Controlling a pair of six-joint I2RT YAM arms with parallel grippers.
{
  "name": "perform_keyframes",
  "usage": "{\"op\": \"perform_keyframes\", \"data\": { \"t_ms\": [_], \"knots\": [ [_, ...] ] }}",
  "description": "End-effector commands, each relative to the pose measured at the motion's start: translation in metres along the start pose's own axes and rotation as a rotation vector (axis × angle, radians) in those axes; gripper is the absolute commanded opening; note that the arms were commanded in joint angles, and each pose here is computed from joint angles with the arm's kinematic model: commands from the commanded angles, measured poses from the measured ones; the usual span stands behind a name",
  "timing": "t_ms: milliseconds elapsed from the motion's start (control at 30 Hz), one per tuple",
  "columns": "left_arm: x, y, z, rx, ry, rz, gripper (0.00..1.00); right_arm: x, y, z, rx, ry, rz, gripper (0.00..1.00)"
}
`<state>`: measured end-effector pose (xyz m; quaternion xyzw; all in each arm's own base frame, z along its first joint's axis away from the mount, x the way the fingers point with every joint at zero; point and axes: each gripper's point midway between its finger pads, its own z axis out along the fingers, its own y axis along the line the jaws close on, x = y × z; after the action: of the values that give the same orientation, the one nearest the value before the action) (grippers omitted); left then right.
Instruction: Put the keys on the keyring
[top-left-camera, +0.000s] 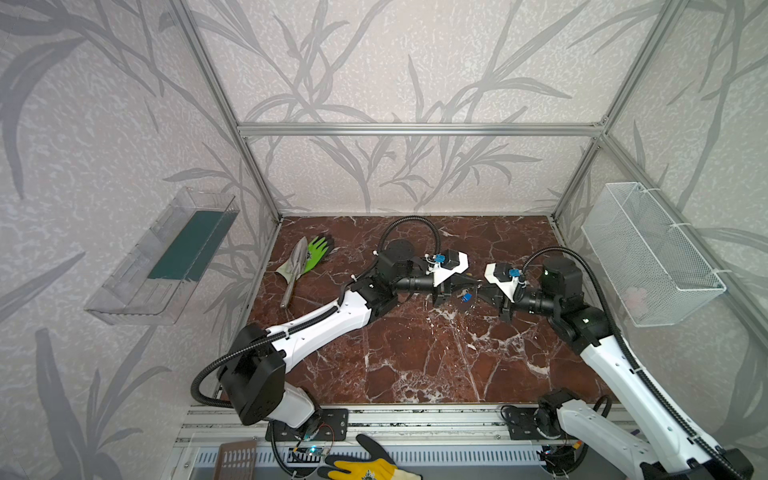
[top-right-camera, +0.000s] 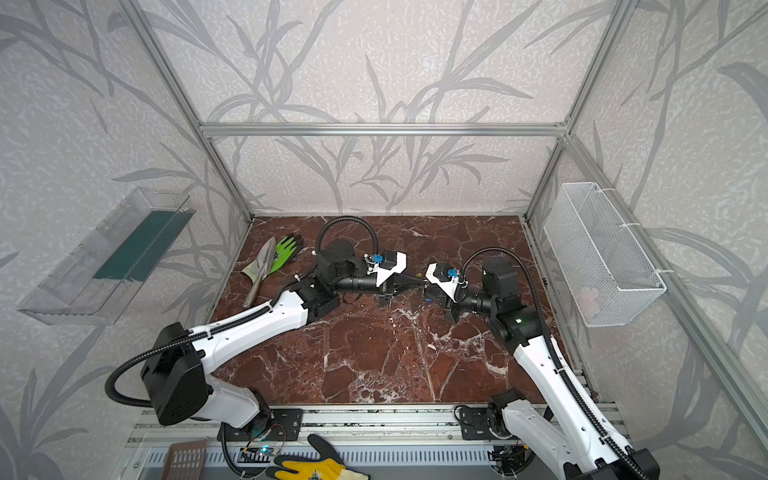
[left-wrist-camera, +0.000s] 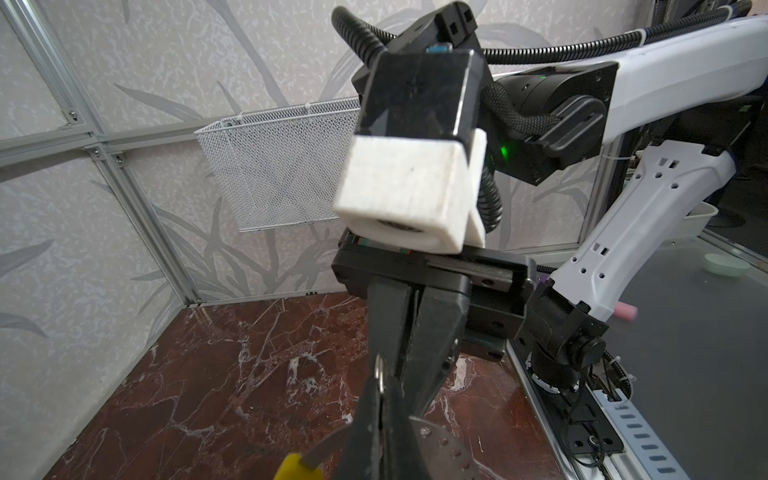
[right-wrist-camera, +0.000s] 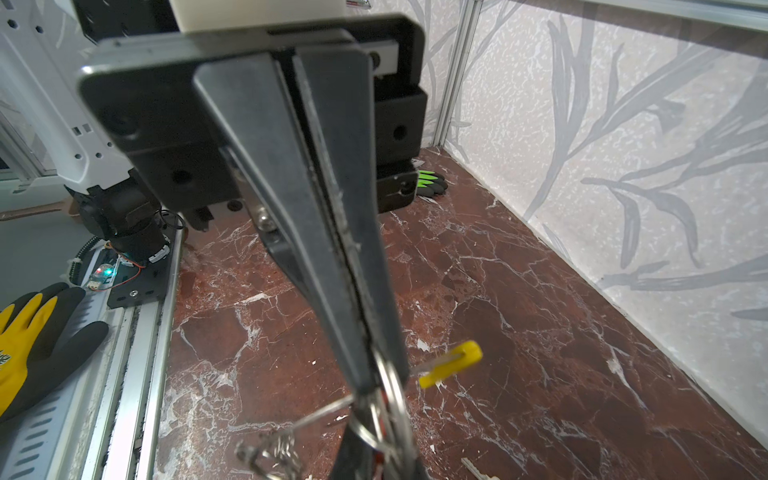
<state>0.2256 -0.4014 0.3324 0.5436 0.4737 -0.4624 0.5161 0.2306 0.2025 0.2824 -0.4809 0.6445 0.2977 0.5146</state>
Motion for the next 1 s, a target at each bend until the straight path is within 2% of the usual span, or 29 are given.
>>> {"op": "perform_keyframes", "data": {
  "t_ms": [0,67,300,500,667,967],
  "knots": [
    [-0.021,-0.005,0.000,0.034,-0.080,0.041,0.00,-0.004,0.003,-0.004,0.000,0.003,-0.019,0.15],
    [-0.020,-0.004,0.000,0.026,-0.074,0.040,0.00,-0.002,0.000,-0.009,0.045,0.017,-0.041,0.27],
    [-0.016,0.001,-0.005,0.004,-0.050,0.042,0.00,-0.005,-0.002,-0.039,0.159,-0.032,-0.073,0.36],
    [-0.017,0.002,-0.006,0.000,-0.050,0.045,0.00,-0.024,0.014,-0.048,0.128,-0.161,-0.124,0.36],
    [-0.019,0.000,-0.006,0.008,-0.051,0.050,0.00,-0.030,0.010,-0.049,0.141,-0.184,-0.133,0.36],
    [-0.016,-0.006,-0.009,0.025,-0.046,0.059,0.00,-0.045,0.000,-0.043,0.112,-0.253,-0.083,0.22]
  ]
}}
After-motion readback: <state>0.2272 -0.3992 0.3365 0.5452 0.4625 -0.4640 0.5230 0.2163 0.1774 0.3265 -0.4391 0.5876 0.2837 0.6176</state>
